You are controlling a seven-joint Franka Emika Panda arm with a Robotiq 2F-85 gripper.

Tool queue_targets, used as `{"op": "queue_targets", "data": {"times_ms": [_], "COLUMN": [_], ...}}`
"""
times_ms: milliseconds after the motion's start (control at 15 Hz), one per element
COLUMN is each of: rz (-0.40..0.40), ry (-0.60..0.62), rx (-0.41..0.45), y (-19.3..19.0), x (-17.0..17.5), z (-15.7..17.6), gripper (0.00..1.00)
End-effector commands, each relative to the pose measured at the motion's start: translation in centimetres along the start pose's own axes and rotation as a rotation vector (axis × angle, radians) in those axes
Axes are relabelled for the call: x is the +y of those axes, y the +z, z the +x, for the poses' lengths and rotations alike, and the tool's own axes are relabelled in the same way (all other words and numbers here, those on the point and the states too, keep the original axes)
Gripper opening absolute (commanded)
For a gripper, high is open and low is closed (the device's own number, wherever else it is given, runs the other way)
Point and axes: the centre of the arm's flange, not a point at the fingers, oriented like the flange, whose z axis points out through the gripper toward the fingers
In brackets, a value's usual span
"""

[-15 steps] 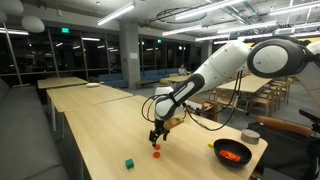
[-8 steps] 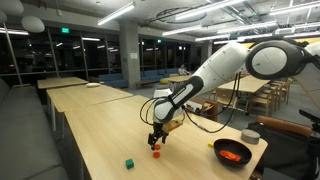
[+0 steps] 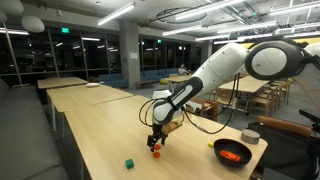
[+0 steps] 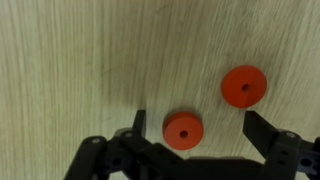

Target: Pick the orange and blue rings and put them in the bowl

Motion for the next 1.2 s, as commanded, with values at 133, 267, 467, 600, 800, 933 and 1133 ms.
{"op": "queue_targets", "data": {"times_ms": [133, 267, 467, 600, 800, 933, 1133], "rz": [-0.005, -0.004, -0.008, -0.022, -0.037, -0.039, -0.047], "ry": [0.013, 0.013, 0.014, 0.020, 0.027, 0.030, 0.024], "rx": [0.019, 0.018, 0.021, 0.025, 0.029, 0.028, 0.027], "y": [0.1, 0.1, 0.0, -0.1, -0.2, -0.2, 0.0], "x": [-0.2, -0.2, -0.2, -0.2, -0.3, -0.3, -0.4], "z": [1.0, 1.1, 1.4, 1.5, 1.9, 2.1, 2.3], "gripper": [1.00, 1.00, 1.00, 1.00, 1.00, 1.00, 0.75]}}
